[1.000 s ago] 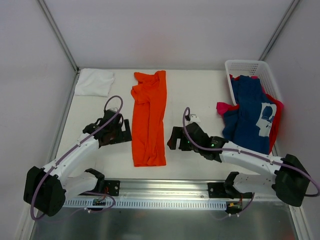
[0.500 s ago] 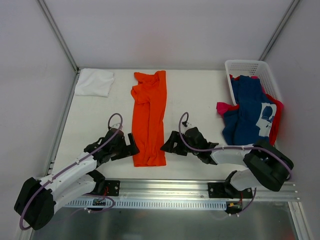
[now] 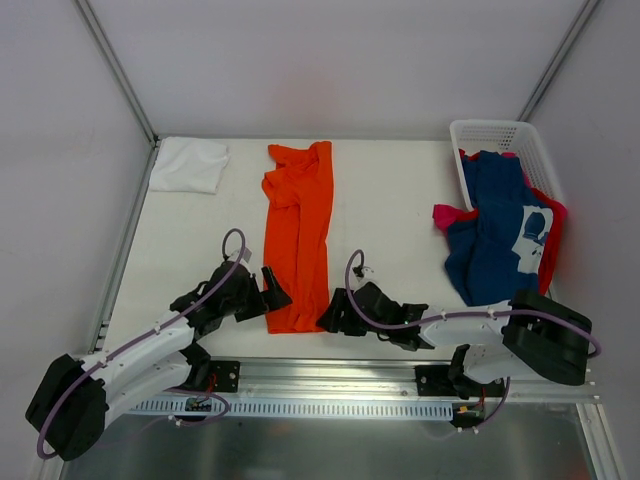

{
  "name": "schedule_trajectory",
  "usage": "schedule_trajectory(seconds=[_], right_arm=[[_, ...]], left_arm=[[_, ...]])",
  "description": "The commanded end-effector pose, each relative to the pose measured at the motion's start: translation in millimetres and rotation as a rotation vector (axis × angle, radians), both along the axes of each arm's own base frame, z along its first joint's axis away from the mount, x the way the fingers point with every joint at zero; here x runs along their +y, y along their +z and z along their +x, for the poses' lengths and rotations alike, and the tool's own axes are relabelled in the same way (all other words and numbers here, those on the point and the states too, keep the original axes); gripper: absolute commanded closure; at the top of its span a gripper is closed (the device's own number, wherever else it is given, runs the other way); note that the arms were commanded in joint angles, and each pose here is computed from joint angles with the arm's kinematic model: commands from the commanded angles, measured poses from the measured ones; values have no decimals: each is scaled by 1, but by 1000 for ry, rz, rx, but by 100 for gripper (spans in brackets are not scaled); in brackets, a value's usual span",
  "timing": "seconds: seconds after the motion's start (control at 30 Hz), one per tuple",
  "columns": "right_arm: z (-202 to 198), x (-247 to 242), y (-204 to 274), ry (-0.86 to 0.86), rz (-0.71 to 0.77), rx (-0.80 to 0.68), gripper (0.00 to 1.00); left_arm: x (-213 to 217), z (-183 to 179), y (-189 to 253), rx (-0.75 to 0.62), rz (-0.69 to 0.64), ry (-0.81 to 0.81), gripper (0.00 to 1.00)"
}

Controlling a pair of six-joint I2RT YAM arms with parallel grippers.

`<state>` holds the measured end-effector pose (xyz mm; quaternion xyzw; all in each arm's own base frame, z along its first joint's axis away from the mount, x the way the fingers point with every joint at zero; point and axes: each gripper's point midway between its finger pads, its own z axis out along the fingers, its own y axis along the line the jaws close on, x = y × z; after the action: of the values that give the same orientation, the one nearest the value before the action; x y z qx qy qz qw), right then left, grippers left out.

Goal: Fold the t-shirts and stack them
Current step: Fold the tshirt

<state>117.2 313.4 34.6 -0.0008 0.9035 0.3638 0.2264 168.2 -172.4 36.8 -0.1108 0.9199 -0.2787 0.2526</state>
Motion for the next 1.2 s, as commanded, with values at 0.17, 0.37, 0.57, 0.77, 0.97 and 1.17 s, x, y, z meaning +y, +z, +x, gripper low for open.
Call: schedule_trajectory(seconds=[0.17,0.37,0.57,0.77,0.97,1.17], right_arm=[[1,-9,-32,-59,-104,50,59],[0,-7,-37,-53,-124,58,69],[2,-15,-36,-67,-149,46,78],[2,-21,-36,-76,-167,35,80],[2,-19,-41,-71,-171,43,83],[1,-20,-45,-72,-175,52,85]], left_arm=[[-8,-35,-21,114,-38,-57,1],[-11,-36,-13,93,-69,-76,1],[-2,-47,-17,131,-19,-95,2],[26,-63,-36,169,82,-52,10],[30,-64,-42,169,77,-17,29],[32,-56,-41,170,98,25,33]])
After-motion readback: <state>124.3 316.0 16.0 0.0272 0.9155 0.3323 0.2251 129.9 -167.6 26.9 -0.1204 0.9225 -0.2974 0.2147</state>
